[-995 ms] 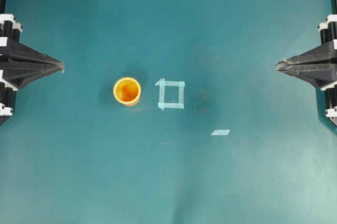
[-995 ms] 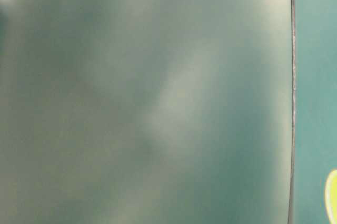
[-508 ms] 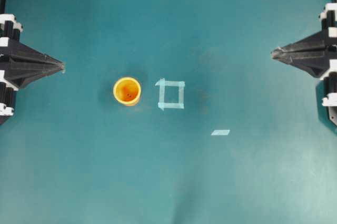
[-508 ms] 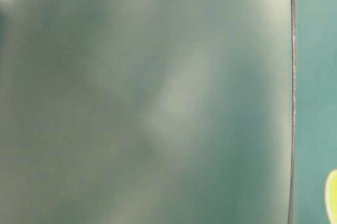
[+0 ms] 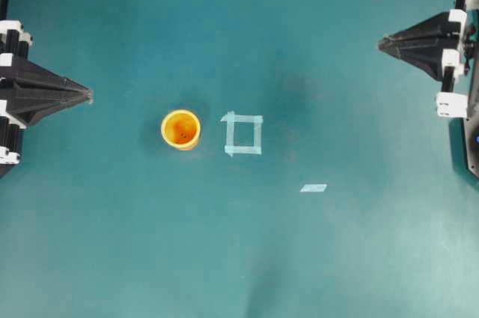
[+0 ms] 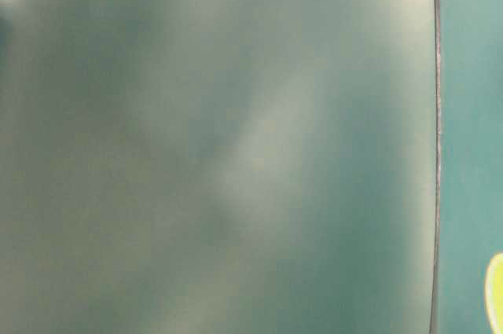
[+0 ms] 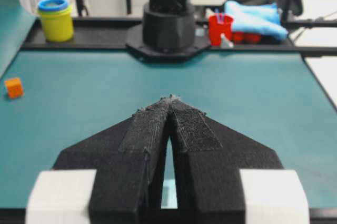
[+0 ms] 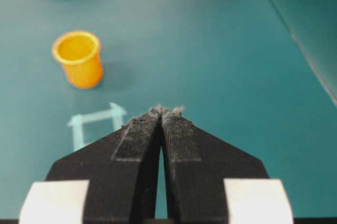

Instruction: Move the block toward the cup with right arm.

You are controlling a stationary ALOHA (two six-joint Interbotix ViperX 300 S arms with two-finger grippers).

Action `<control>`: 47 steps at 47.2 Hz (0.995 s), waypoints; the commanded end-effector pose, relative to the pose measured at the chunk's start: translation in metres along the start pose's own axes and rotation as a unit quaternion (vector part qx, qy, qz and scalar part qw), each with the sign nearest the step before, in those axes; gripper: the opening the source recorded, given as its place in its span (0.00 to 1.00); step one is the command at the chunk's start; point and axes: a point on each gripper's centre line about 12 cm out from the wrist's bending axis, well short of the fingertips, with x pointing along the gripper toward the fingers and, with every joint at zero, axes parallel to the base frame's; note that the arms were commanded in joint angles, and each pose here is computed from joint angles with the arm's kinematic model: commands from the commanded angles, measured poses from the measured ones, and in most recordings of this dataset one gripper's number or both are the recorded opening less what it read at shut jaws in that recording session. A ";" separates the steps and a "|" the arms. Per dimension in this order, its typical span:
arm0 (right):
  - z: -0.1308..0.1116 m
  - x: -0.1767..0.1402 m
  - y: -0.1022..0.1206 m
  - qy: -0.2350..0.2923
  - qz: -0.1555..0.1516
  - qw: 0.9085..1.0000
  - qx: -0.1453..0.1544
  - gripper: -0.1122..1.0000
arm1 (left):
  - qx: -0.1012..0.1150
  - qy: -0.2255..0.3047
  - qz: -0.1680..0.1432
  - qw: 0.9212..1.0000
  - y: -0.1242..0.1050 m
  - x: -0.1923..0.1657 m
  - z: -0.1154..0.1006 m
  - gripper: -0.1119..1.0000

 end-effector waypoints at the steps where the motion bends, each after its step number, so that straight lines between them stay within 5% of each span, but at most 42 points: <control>1: 0.009 0.001 -0.004 -0.004 -0.010 1.000 0.004 0.17 | 0.002 -0.013 0.001 1.000 0.000 0.003 0.011 0.10; 23: -0.004 0.016 -0.035 0.039 -0.071 0.996 0.027 0.60 | 0.002 -0.009 0.001 1.000 0.000 0.003 0.010 0.10; 47: -0.020 0.040 -0.077 0.093 -0.139 0.984 0.058 0.66 | 0.002 -0.004 0.001 1.000 0.000 0.003 0.008 0.10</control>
